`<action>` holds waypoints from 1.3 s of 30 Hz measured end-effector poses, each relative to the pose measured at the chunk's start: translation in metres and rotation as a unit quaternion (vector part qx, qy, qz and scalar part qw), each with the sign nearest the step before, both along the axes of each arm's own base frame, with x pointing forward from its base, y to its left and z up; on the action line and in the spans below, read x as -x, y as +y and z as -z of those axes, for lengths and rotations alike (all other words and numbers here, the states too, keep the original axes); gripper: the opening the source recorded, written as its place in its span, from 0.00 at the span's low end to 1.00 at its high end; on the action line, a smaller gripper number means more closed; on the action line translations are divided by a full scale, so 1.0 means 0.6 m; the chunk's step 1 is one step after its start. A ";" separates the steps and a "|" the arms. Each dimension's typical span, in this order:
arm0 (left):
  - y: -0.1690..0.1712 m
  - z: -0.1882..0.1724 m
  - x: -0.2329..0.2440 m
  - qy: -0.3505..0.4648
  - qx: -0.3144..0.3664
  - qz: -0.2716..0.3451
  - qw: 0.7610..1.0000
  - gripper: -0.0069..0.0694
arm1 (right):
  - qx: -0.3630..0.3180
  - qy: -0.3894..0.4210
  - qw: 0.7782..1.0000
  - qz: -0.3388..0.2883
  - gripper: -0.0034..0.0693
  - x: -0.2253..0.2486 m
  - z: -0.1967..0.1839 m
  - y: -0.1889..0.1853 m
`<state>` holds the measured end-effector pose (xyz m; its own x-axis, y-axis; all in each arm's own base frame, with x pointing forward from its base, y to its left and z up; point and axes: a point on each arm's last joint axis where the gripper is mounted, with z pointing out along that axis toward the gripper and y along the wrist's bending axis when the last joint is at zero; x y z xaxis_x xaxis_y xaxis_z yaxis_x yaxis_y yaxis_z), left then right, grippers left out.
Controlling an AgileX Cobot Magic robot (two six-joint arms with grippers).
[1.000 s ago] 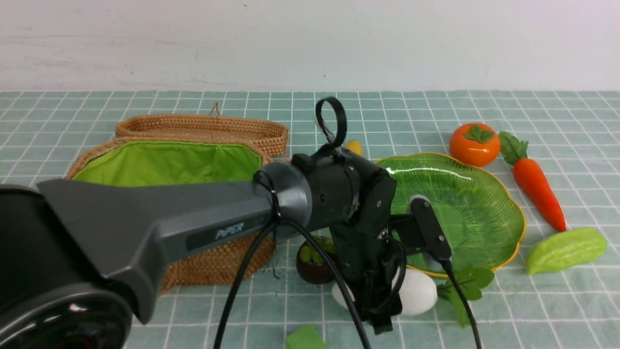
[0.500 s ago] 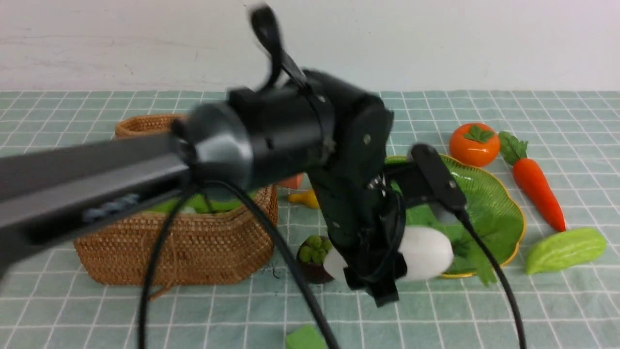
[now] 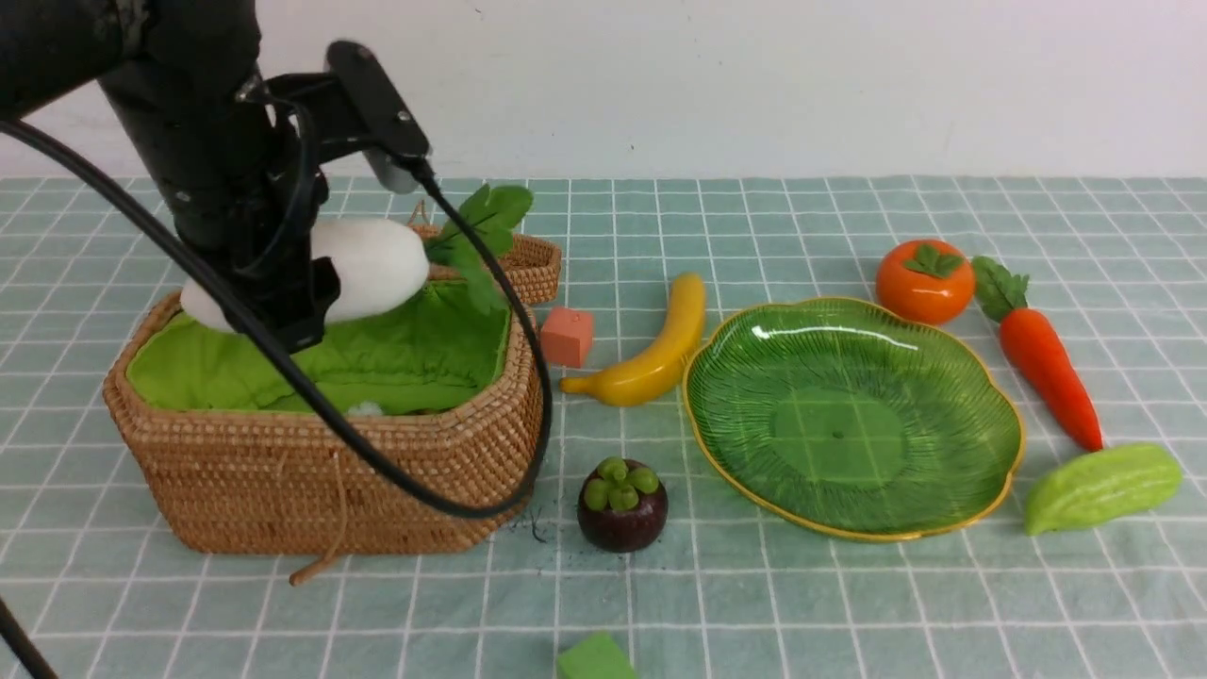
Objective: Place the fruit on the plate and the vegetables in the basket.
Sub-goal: Take a daikon with your left arm and place it on the basket on the left, then grab a mangosteen with your left arm and put it on the plate on the right
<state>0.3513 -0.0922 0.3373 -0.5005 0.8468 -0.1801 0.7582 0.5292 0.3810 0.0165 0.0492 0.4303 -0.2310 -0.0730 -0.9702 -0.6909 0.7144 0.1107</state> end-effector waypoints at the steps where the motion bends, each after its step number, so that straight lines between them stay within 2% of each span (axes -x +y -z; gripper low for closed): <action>1: 0.006 0.008 -0.006 0.008 0.000 0.003 1.000 0.70 | 0.003 0.004 1.000 -0.002 0.37 0.001 0.001 0.000; 6: 0.019 0.030 -0.023 0.024 -0.001 -0.005 1.000 0.73 | 0.008 0.010 1.000 -0.007 0.37 0.002 0.004 0.001; 7: 0.019 0.031 -0.023 0.024 0.000 -0.007 1.000 0.76 | 0.008 0.010 1.000 -0.007 0.37 0.002 0.004 0.001; 8: 0.019 0.031 -0.023 0.023 0.002 -0.014 1.000 0.85 | 0.008 0.010 1.000 -0.007 0.37 0.002 0.004 0.001; 9: 0.019 0.031 -0.023 0.023 0.003 -0.016 1.000 0.85 | 0.008 0.010 1.000 -0.007 0.37 0.002 0.004 0.001; 10: 0.019 0.031 -0.023 0.023 0.009 -0.030 0.999 0.93 | 0.008 0.010 1.000 -0.007 0.37 0.002 0.004 0.001; 11: 0.019 0.031 -0.023 0.023 0.011 -0.035 0.999 0.93 | 0.008 0.010 1.000 -0.007 0.37 0.002 0.004 0.001; 14: 0.017 0.028 -0.017 0.030 0.054 -0.109 0.992 0.94 | 0.016 0.006 1.000 -0.004 0.37 0.005 0.001 -0.001; 16: 0.006 0.018 -0.008 0.027 0.095 -0.152 0.983 0.86 | 0.030 0.003 1.000 -0.002 0.37 0.010 -0.004 -0.005; 17: 0.004 0.018 -0.008 0.028 0.099 -0.156 0.982 0.86 | 0.032 0.003 0.999 -0.002 0.37 0.011 -0.004 -0.005; 18: -0.023 0.008 0.006 0.030 0.126 -0.162 0.978 0.72 | 0.046 0.003 0.999 -0.002 0.37 0.018 -0.008 -0.008; 19: -0.041 0.005 0.016 0.037 0.137 -0.156 0.977 0.64 | 0.052 0.004 0.999 -0.003 0.37 0.022 -0.011 -0.010; 20: -0.073 0.004 0.031 0.048 0.144 -0.138 0.979 0.51 | 0.062 0.011 0.998 -0.005 0.37 0.027 -0.012 -0.012; 21: -0.080 0.004 0.034 0.049 0.145 -0.139 0.978 0.48 | 0.064 0.012 0.998 -0.006 0.37 0.028 -0.012 -0.012; 22: -0.104 0.004 0.045 0.059 0.148 -0.116 0.980 0.36 | 0.069 0.019 0.997 -0.009 0.37 0.032 -0.013 -0.013; 23: -0.161 0.012 0.071 0.082 0.155 -0.075 0.982 0.20 | 0.077 0.032 0.996 -0.014 0.37 0.037 -0.010 -0.014; 24: -0.185 0.018 0.082 0.090 0.156 -0.056 0.982 0.14 | 0.082 0.038 0.996 -0.017 0.37 0.039 -0.009 -0.014; 26: -0.239 0.038 0.103 0.111 0.155 -0.014 0.982 0.07 | 0.090 0.051 0.994 -0.023 0.37 0.041 -0.004 -0.014; 27: -0.245 0.039 0.104 0.112 0.155 -0.010 0.981 0.07 | 0.091 0.052 0.994 -0.023 0.37 0.041 -0.004 -0.014; 28: -0.273 0.057 0.108 0.121 0.146 0.013 0.982 0.08 | 0.091 0.052 0.994 -0.023 0.37 0.041 -0.004 -0.014; 30: -0.296 0.081 0.104 0.130 0.131 0.029 0.982 0.11 | 0.090 0.052 0.994 -0.023 0.37 0.041 -0.004 -0.014; 34: -0.329 0.136 0.071 0.119 0.093 0.045 0.988 0.42 | 0.088 0.053 0.994 -0.025 0.37 0.042 -0.005 -0.013; 35: -0.330 0.138 0.070 0.119 0.093 0.045 0.988 0.44 | 0.088 0.053 0.994 -0.025 0.37 0.042 -0.005 -0.013; 36: -0.333 0.153 0.056 0.100 0.080 0.049 0.990 0.60 | 0.085 0.054 0.995 -0.028 0.37 0.043 -0.005 -0.012; 37: -0.333 0.154 0.053 0.096 0.081 0.049 0.991 0.62 | 0.085 0.054 0.995 -0.028 0.37 0.043 -0.005 -0.012; 39: -0.337 0.172 0.035 0.061 0.061 0.062 0.994 0.83 | 0.081 0.056 0.995 -0.030 0.37 0.043 -0.005 -0.011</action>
